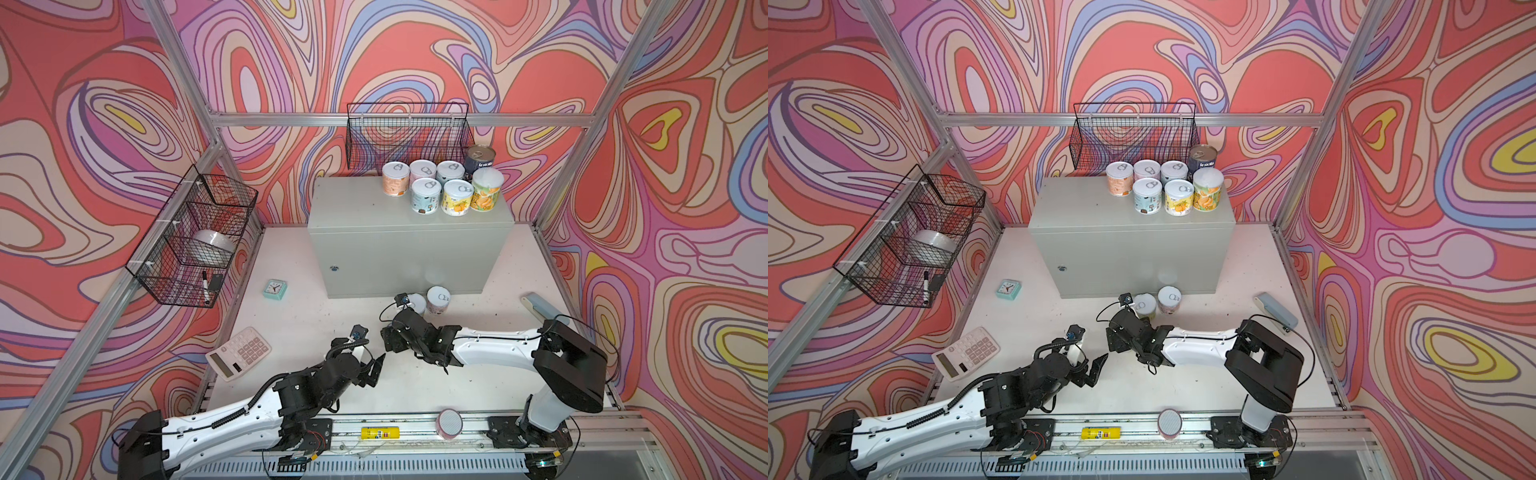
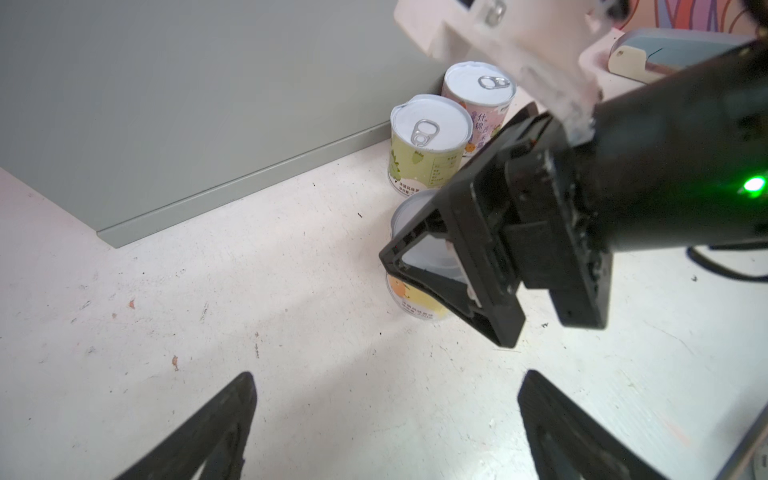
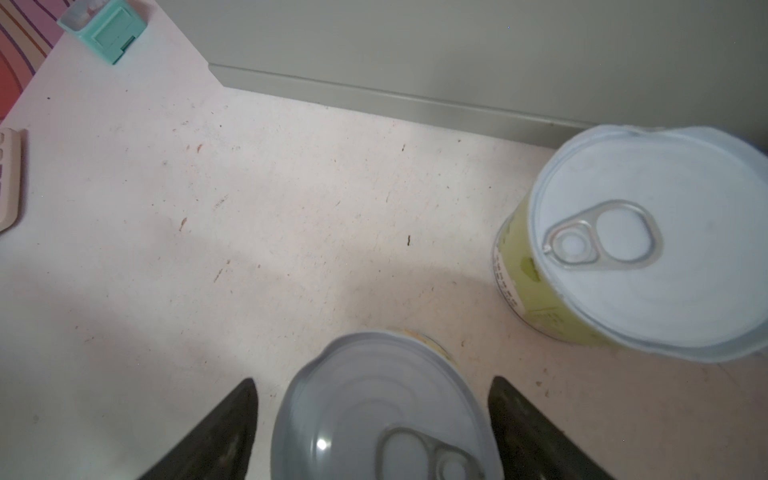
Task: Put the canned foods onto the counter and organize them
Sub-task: 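Pull the yellow can away from the cabinet with the right gripper, then close the left gripper around the yellow can on the table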
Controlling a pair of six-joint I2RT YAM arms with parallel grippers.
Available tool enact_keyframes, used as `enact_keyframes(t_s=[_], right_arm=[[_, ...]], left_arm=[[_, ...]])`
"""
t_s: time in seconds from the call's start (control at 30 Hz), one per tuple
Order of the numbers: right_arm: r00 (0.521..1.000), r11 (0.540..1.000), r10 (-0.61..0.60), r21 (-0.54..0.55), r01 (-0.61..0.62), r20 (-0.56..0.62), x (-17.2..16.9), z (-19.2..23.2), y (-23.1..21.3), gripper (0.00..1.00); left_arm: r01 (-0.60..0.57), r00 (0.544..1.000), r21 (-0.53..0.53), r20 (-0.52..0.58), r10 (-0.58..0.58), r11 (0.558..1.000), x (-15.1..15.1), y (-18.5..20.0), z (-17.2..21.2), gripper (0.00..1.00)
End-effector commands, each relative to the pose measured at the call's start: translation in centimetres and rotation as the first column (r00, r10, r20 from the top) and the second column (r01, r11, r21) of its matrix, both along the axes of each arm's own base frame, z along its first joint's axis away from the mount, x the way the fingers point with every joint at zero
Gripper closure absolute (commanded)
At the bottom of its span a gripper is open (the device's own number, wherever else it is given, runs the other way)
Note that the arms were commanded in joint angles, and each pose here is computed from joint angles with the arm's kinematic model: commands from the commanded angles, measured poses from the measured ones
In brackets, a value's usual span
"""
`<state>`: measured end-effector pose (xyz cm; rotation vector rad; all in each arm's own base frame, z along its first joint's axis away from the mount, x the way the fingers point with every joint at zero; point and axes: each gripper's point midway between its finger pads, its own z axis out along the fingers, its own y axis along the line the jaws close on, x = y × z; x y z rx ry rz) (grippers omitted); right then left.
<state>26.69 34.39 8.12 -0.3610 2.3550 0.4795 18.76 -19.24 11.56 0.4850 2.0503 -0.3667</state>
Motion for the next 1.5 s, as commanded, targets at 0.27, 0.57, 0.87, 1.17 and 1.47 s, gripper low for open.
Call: enact_keyframes(t_s=[0.27, 0.57, 0.87, 1.17, 1.47], right_arm=[[0.990, 0.998, -0.057, 0.029, 0.054, 0.128, 0.6, 9.6, -2.3, 0.09], [0.969, 0.977, -0.215, 0.018, 0.215, 0.119, -1.9, 9.9, -9.7, 0.09], [0.957, 0.958, -0.284, 0.051, 0.281, 0.053, -3.5, 5.9, -12.1, 0.09], [0.969, 0.970, -0.245, 0.015, 0.245, 0.038, -3.6, 4.1, -11.5, 0.07], [0.967, 0.968, -0.250, 0.031, 0.248, 0.049, -4.1, 4.0, -12.5, 0.07]], left_arm=[[0.031, 0.998, -0.008, 0.063, -0.030, 0.999, 0.6, -1.4, 1.2, 0.00], [0.004, 0.995, 0.005, 0.101, -0.004, 1.000, 1.4, -1.5, 2.0, 0.00], [0.033, 0.997, -0.008, 0.068, -0.033, 0.999, 1.6, -3.4, 0.3, 0.00], [0.034, 0.998, 0.004, 0.050, -0.034, 0.999, 1.8, -4.0, -2.0, 0.00], [0.029, 0.996, -0.013, 0.081, -0.028, 0.999, 2.6, -5.0, -4.6, 0.00]])
